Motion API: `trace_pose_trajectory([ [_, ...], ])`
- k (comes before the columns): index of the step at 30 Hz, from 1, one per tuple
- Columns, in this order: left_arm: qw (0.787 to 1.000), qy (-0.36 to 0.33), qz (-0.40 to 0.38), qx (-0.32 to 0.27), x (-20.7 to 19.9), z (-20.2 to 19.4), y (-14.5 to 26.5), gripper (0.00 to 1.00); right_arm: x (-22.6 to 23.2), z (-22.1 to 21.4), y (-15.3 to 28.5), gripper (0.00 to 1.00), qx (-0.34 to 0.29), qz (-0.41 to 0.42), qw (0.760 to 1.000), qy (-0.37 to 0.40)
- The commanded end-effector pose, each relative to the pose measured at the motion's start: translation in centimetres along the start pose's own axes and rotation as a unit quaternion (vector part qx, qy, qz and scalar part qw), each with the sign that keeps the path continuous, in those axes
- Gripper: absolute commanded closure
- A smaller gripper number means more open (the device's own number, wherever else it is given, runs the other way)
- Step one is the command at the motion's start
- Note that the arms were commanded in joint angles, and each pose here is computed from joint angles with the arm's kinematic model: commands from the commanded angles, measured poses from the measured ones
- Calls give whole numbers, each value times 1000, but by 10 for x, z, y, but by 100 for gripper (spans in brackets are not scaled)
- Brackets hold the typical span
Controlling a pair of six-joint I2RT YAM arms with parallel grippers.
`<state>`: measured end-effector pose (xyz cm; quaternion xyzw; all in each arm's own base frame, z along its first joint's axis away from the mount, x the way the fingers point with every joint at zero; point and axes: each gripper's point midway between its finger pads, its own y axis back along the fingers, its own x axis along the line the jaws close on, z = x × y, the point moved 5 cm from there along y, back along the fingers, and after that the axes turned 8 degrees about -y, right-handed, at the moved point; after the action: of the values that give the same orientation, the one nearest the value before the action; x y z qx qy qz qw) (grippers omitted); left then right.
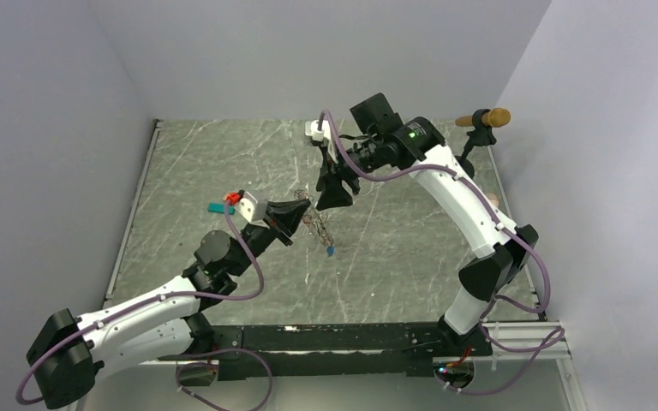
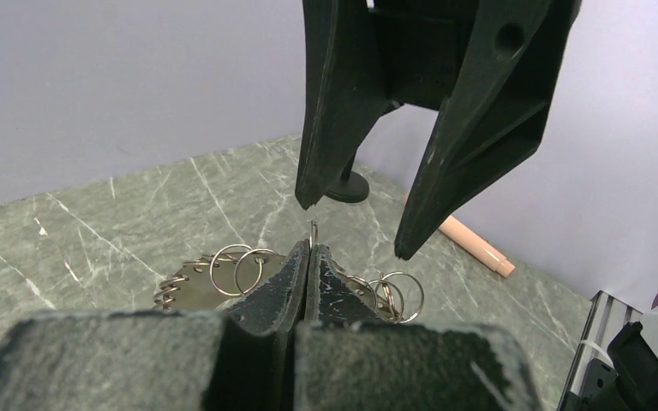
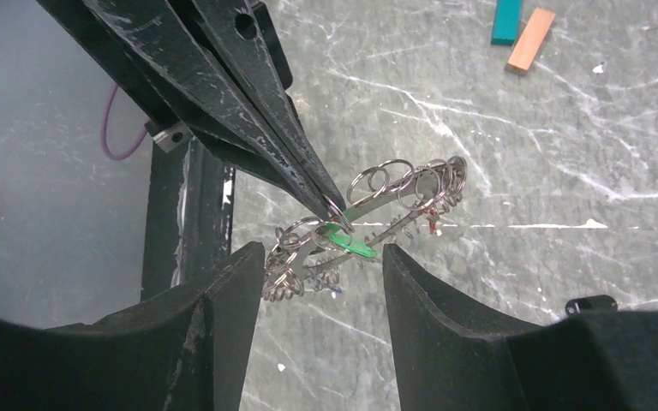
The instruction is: Put the keys on the keyring
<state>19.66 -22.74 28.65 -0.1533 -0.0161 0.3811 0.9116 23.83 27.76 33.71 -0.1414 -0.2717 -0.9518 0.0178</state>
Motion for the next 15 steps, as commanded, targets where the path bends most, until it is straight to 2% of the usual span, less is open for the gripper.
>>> trace_pose_trajectory([
  [1, 998, 1, -2, -68, -4, 40, -7, 100, 0, 1, 1, 44, -6, -14, 1000, -2],
  [12, 993, 0, -43, -113, -12, 44, 1, 100, 2, 2, 6, 59, -34, 35, 999, -13],
  [15, 992, 0, -52, -117, -15, 46, 1, 100, 5, 6, 7, 60, -39, 49, 998, -8],
])
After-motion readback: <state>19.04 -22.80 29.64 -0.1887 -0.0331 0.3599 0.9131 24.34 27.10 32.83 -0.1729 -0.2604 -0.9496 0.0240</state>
